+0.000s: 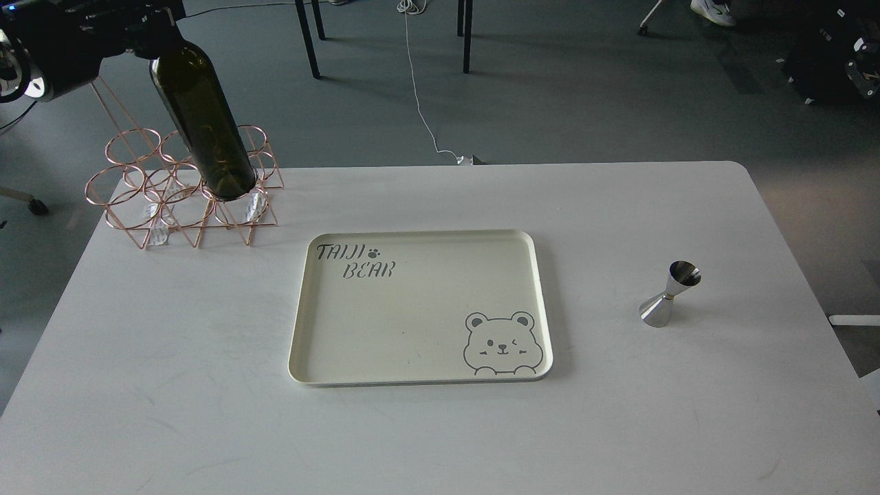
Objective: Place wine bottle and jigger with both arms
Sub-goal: 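Carry the bottle over the copper wine rack and tilt it in, then lower the bottle into the rack slot and release the left gripper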
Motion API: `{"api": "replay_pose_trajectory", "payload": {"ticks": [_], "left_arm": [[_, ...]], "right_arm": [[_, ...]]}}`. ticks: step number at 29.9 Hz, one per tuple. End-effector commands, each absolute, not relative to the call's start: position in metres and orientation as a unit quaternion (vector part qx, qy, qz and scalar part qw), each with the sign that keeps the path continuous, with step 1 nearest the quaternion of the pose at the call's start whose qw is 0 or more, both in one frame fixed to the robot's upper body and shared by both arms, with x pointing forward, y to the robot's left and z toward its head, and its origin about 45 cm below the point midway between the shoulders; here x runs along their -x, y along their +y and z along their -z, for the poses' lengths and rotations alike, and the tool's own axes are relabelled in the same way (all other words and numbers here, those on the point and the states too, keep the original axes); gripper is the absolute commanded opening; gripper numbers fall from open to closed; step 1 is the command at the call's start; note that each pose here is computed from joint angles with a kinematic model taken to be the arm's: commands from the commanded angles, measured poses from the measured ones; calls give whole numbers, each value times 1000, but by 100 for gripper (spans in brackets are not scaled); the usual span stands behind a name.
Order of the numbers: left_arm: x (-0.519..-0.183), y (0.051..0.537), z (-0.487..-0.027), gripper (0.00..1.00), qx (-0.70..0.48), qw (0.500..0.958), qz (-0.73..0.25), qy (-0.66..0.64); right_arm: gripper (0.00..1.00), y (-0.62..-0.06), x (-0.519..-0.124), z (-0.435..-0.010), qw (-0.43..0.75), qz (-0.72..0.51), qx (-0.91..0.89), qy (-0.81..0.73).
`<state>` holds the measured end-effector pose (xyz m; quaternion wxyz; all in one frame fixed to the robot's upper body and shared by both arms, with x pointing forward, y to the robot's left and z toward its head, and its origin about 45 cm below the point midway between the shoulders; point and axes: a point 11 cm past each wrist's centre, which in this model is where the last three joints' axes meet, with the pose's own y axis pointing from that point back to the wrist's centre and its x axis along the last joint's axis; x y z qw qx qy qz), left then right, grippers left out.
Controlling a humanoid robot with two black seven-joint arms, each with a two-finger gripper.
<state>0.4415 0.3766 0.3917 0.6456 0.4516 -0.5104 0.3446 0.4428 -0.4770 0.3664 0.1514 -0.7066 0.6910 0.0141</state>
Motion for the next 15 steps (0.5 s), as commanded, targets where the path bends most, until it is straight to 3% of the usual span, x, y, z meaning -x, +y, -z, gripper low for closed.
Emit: {"api": "replay_pose_trajectory", "payload": {"ticks": [1, 15], "left_arm": [[-440, 375, -376, 19, -460, 651, -331, -504], [-444, 376, -354, 23, -467, 653, -329, -498]], "right_arm": [[100, -477, -443, -367, 153, -15, 706, 691], [100, -477, -443, -366, 152, -15, 706, 691]]}}
